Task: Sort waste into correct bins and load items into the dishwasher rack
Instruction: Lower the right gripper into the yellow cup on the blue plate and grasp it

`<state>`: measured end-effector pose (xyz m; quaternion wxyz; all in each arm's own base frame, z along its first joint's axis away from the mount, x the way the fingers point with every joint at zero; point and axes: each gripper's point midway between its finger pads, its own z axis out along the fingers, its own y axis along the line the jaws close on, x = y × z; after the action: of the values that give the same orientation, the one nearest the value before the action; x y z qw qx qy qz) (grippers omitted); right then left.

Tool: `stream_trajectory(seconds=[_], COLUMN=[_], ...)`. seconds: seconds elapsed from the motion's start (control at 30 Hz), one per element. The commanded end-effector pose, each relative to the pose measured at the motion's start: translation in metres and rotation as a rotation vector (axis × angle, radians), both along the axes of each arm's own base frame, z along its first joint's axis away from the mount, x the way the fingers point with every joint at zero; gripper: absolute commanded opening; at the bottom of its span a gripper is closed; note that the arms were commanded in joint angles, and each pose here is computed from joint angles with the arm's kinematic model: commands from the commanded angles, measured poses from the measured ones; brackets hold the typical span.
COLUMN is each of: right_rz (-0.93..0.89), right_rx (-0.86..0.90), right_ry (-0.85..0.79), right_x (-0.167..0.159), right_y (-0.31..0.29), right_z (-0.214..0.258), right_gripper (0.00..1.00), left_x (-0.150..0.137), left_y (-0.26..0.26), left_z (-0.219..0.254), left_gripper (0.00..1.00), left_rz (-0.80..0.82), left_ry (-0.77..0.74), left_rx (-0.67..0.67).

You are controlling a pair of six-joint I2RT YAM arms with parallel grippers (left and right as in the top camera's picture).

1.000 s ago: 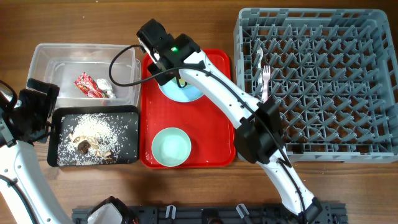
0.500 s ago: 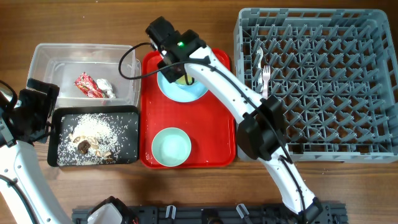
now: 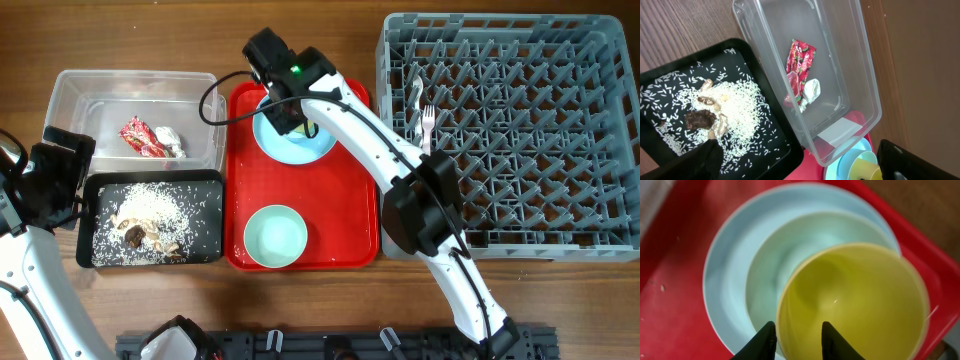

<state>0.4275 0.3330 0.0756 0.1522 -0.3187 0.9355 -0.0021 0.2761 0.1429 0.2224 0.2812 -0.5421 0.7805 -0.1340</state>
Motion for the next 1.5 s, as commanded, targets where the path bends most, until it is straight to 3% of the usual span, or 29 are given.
stream_trajectory(seconds=[0.0,0.07,0.13,0.57,1.17,1.47], right_rz=[0.002,0.001,0.002,0.030,0.041,0.051], right_rx=[-0.032,-0.034,-0.028,0.016,0.047,0.033], right_ry=[0.053,0.055,0.047,-0.040,-0.127,-0.066], right_x=[-0.009,-0.010,-0.008,0.004,0.010,-0.002], right_y=[-0.004,-0.004,-0.003,0.005,0.005,0.000], right_z=[-0.030,-0.031,-0.029,0.006,0.046,0.039], right_gripper=[0.29,0.21,0.19,0.27,0.27,0.28], left_x=[0.001,0.001,0.001,0.001,0.001,0.001], left_y=[0.002,0.002,0.002,0.002,0.002,0.002], left_z=[0.006,0.006,0.006,0.006,0.006,0.006], left_gripper=[1.00,1.00,1.00,1.00,1.00,1.00], left_rz=[-0.014,-0.014,-0.014,-0.014,-0.014,-0.014], left_ry=[-0.011,-0.011,-0.011,-0.011,-0.011,-0.011], left_rx=[0.022,0.022,0.022,0.022,0.022,0.022])
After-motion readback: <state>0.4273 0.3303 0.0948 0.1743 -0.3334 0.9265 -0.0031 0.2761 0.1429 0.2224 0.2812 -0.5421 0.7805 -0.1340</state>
